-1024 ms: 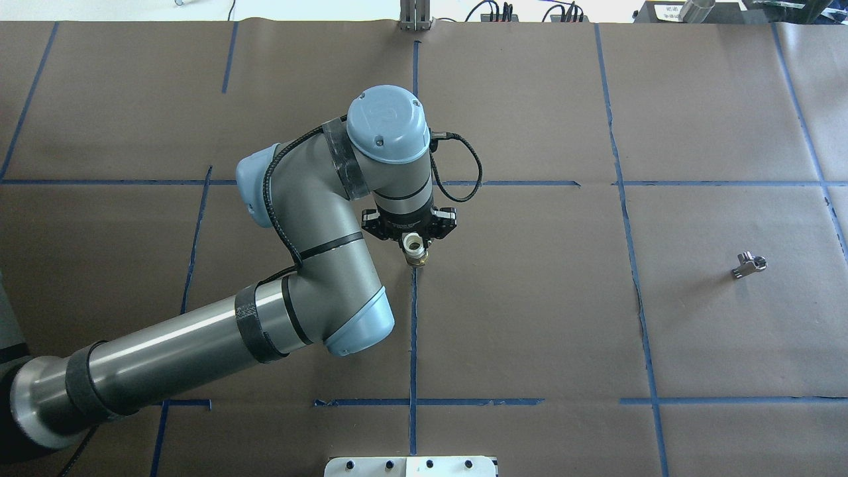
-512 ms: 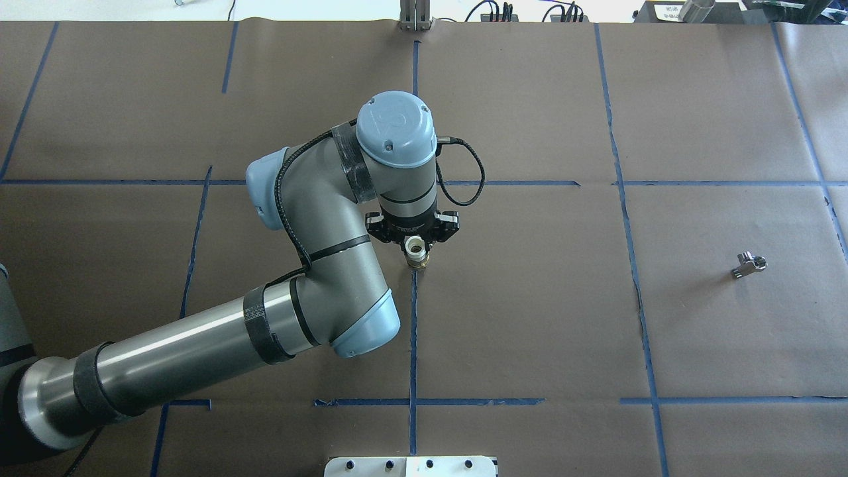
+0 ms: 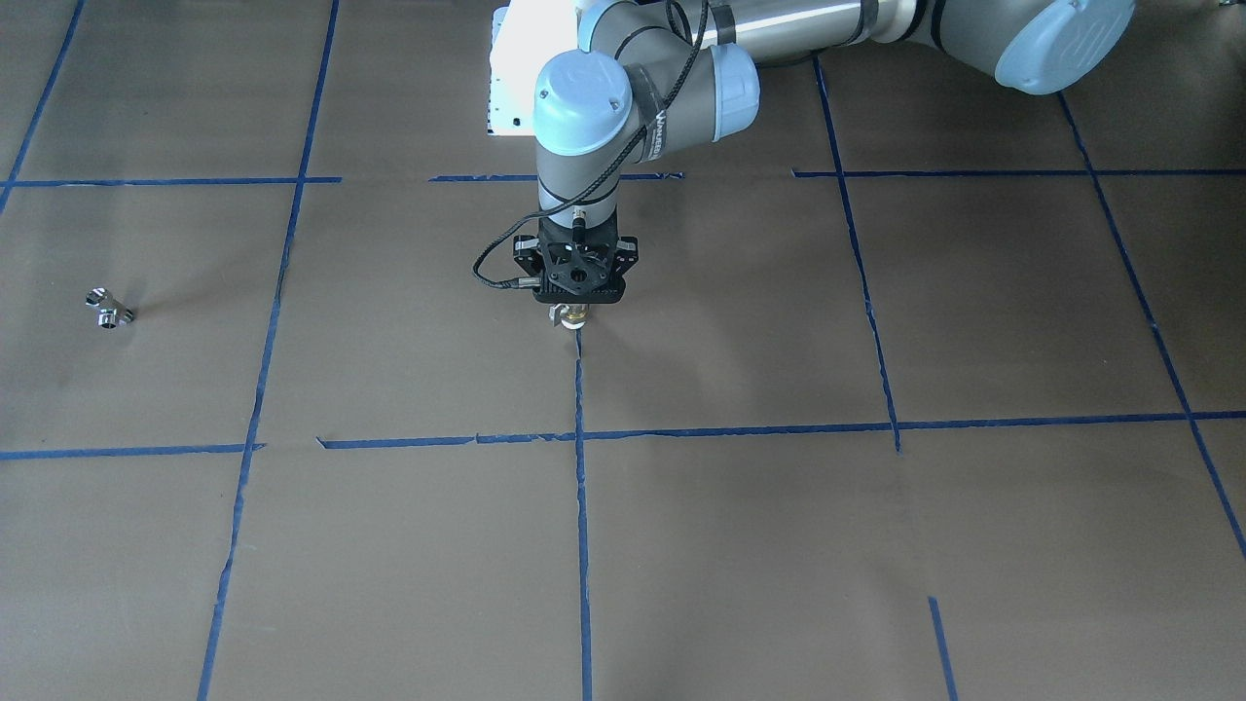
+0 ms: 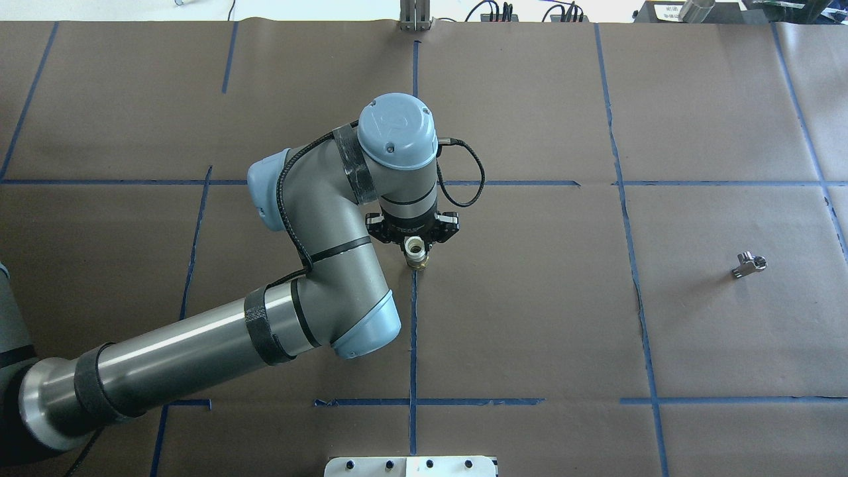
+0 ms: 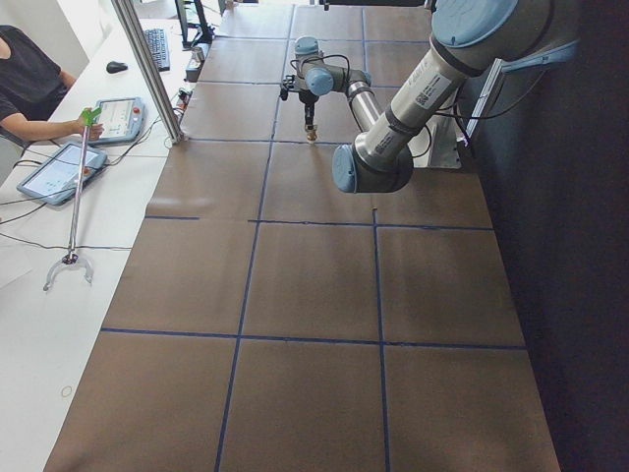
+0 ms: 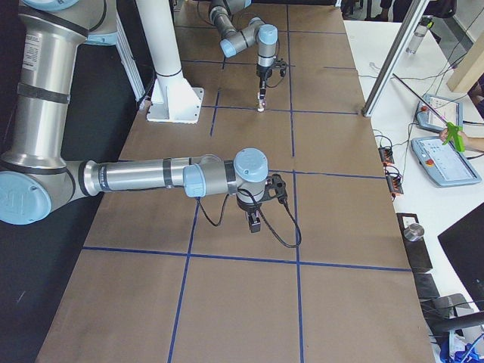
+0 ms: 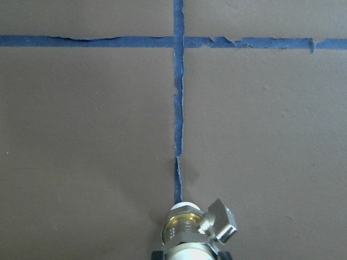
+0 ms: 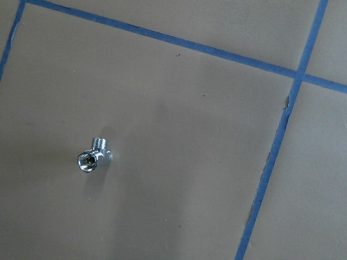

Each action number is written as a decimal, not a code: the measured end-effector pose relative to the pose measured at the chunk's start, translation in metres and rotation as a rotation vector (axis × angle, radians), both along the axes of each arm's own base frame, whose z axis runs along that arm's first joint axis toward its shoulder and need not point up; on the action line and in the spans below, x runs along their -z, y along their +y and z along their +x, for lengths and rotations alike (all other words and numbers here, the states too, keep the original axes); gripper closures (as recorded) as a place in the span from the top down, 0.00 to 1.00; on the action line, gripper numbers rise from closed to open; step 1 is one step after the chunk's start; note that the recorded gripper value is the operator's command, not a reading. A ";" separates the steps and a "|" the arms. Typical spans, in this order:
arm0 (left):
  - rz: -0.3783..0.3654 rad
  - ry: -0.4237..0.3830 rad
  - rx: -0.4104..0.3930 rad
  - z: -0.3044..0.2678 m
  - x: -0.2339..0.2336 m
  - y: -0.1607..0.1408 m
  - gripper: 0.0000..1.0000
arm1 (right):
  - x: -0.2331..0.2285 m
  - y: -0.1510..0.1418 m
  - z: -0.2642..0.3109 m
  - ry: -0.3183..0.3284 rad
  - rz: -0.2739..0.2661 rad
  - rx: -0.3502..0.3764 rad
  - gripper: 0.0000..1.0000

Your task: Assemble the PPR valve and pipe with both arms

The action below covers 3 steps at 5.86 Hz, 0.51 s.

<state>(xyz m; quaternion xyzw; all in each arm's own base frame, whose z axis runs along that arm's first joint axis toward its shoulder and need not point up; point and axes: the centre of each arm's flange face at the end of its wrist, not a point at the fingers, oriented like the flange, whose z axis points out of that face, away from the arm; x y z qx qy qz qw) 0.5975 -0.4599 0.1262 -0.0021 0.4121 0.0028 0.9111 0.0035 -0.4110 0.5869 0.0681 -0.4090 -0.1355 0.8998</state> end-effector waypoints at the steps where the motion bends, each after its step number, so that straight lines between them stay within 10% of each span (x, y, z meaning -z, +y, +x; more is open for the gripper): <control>1: -0.001 -0.003 0.000 0.000 -0.001 0.000 0.05 | 0.000 0.000 0.000 0.000 0.000 0.000 1.00; 2: -0.003 -0.007 0.001 0.000 -0.003 0.000 0.11 | 0.000 0.000 0.000 0.000 0.000 0.000 1.00; 3: -0.005 -0.009 0.001 0.000 -0.004 0.000 0.45 | 0.000 0.000 0.000 0.000 -0.001 0.000 1.00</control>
